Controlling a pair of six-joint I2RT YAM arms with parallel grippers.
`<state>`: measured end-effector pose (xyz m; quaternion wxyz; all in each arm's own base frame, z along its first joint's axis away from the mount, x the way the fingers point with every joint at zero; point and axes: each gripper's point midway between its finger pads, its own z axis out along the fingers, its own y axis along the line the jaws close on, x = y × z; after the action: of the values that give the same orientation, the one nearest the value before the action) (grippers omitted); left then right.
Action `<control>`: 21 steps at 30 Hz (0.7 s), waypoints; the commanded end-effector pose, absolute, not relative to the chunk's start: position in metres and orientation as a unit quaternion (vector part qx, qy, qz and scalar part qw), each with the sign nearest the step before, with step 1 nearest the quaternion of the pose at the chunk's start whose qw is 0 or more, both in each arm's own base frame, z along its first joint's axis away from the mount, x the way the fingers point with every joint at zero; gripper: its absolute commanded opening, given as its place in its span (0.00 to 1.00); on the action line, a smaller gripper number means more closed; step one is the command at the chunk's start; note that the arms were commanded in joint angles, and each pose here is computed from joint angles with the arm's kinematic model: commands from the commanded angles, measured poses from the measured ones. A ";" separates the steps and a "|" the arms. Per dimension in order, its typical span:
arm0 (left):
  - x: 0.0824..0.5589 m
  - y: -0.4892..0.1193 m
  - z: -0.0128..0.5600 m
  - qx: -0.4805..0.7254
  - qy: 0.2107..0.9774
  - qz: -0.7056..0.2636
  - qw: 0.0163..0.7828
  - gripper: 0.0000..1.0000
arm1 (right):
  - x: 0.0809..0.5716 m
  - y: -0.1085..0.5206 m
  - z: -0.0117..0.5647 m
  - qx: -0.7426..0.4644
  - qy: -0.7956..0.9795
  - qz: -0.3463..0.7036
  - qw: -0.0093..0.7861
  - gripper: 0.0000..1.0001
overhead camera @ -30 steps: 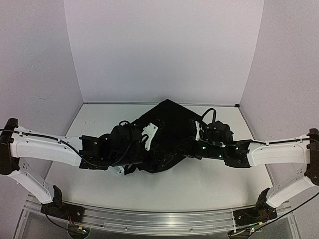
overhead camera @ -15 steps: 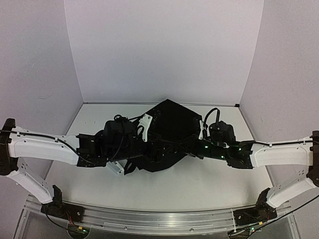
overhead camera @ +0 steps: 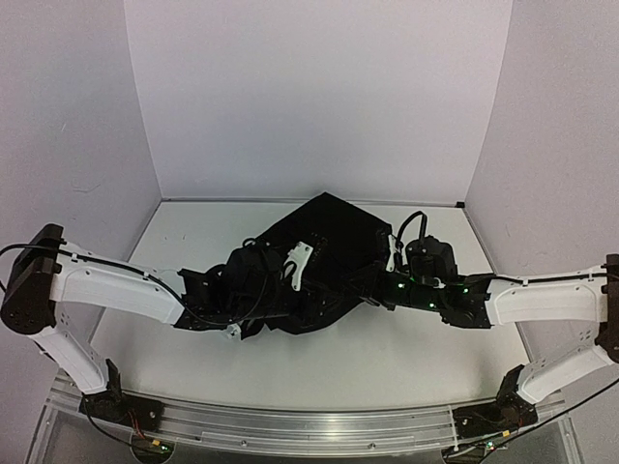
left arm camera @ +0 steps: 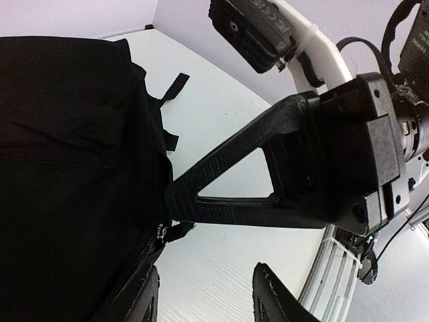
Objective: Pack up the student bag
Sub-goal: Zip the student bag at the center of the board.
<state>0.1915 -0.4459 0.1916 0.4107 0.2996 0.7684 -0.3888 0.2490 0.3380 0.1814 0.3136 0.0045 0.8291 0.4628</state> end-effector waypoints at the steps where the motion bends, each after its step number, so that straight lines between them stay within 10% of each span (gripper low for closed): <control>1: 0.197 -0.463 0.212 0.306 0.741 -0.411 0.435 0.46 | 0.250 0.343 0.214 0.006 0.795 0.504 0.337 0.00; 21: 0.219 -0.479 0.205 0.297 0.735 -0.385 0.473 0.26 | 0.251 0.353 0.212 -0.003 0.795 0.510 0.328 0.00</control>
<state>0.2076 -0.4675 0.1793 0.4392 0.3069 0.7564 -0.3752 0.2490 0.3393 0.1815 0.3119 0.0045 0.8279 0.4661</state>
